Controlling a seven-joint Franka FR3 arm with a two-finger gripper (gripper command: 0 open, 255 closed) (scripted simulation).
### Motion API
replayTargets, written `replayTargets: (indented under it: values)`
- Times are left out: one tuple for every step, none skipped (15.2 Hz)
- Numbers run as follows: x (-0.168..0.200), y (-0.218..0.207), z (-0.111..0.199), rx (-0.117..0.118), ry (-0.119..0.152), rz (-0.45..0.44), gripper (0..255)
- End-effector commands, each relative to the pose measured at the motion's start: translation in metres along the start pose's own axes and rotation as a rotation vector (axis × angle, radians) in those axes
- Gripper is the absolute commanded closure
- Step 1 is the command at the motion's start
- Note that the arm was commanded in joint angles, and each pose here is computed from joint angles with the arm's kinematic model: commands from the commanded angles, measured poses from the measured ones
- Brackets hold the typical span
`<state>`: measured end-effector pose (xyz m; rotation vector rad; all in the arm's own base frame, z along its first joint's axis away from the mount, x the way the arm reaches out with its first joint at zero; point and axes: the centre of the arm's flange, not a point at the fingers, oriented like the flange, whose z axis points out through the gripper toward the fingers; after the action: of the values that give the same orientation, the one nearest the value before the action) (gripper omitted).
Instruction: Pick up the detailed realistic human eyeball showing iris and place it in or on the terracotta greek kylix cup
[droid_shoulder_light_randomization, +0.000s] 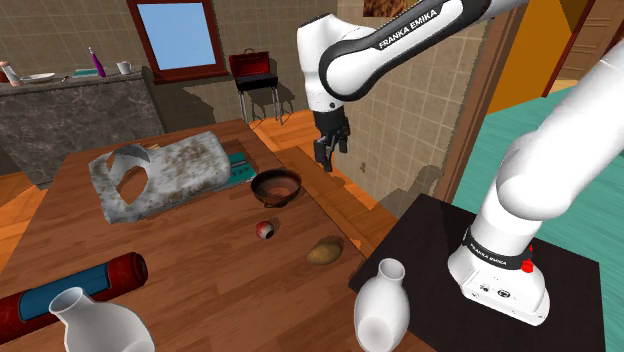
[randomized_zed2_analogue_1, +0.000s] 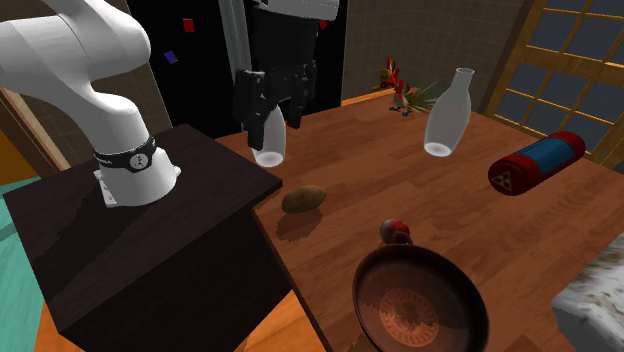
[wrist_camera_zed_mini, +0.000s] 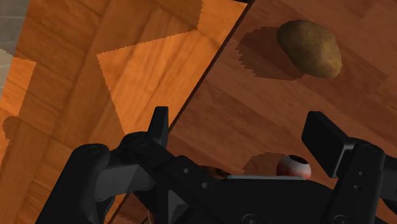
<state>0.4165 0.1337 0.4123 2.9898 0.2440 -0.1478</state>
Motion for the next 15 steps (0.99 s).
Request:
replayTargets:
  values:
    - [0.017,-0.016,0.016,0.003,0.006,-0.003,0]
    - [0.025,-0.023,0.024,0.003,0.008,-0.005,0]
    - [0.033,-0.030,0.031,0.003,0.011,-0.007,0]
    - [0.042,-0.037,0.038,0.004,0.013,-0.009,0]
    - [0.050,-0.043,0.045,0.004,0.015,-0.010,0]
    - [0.058,-0.050,0.052,0.004,0.018,-0.012,0]
    - [0.067,-0.057,0.059,0.005,0.020,-0.014,0]
    - [0.075,-0.064,0.066,0.005,0.022,-0.016,0]
    - [0.083,-0.071,0.073,0.006,0.025,-0.018,0]
    - [0.092,-0.078,0.080,0.006,0.027,-0.019,0]
    - [0.100,-0.085,0.087,0.006,0.029,-0.021,0]
    - [0.109,-0.092,0.094,0.007,0.032,-0.023,0]
    - [0.117,-0.099,0.101,0.007,0.034,-0.025,0]
    - [0.125,-0.106,0.108,0.008,0.036,-0.026,0]
    - [0.134,-0.113,0.115,0.008,0.039,-0.028,0]
